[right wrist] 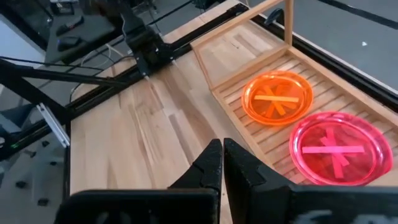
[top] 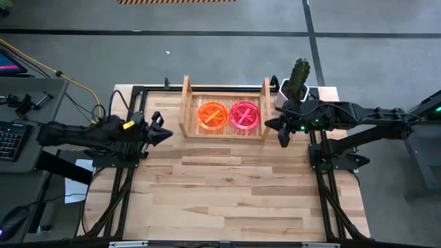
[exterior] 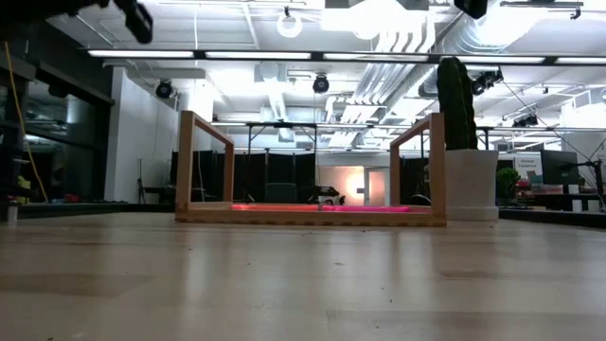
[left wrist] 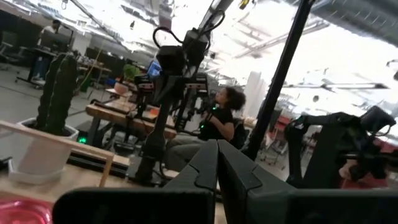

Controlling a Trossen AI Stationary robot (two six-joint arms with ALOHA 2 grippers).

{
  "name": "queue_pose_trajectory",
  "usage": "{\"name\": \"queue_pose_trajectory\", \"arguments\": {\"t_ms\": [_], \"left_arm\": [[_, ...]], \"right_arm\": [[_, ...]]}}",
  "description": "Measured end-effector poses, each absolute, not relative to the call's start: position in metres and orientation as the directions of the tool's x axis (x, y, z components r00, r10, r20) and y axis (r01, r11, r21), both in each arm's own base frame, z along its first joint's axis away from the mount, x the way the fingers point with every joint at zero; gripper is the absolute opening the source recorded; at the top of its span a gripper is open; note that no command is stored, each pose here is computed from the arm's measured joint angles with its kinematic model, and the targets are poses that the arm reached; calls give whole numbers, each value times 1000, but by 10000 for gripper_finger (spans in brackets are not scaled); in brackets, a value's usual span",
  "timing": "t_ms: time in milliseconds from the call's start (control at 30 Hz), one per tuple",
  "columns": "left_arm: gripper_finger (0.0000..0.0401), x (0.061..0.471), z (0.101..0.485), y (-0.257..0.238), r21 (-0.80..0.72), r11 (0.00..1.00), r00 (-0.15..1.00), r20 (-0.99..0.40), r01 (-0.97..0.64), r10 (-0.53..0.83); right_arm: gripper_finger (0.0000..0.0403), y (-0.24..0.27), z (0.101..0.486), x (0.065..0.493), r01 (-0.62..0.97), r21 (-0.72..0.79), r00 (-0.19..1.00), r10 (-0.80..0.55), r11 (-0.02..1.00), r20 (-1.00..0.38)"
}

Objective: Place and stack plates onto a shelf
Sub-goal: Return to Home Position

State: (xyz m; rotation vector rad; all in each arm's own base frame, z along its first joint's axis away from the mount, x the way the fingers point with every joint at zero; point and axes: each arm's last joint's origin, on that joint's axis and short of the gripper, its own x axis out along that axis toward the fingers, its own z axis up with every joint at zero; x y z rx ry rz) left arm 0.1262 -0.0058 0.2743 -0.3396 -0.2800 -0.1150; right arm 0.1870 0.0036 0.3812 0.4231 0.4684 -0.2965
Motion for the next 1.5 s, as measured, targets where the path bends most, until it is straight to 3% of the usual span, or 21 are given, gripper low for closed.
{"name": "queue_pose_trajectory", "arguments": {"t_ms": [433,767,1000,1167,1333,1500], "left_arm": [[0,106,206,-6,-376,897,920,384,234,-80],[0,106,201,-5,-388,898,943,325,206,-76],[0,106,201,-5,-388,899,943,323,204,-74],[1,106,201,-5,-389,899,944,322,204,-75],[1,106,200,-5,-389,899,945,317,202,-75],[1,104,199,-5,-391,899,950,304,196,-75]], "right_arm": [[0,4,381,187,358,362,857,-149,861,-494],[0,9,369,167,307,349,840,-80,885,-536],[0,20,311,127,130,435,931,41,891,-362],[0,15,274,104,34,357,993,9,933,-117],[0,13,241,95,-86,366,991,42,926,126],[0,15,213,94,-168,357,970,89,919,226]]}}
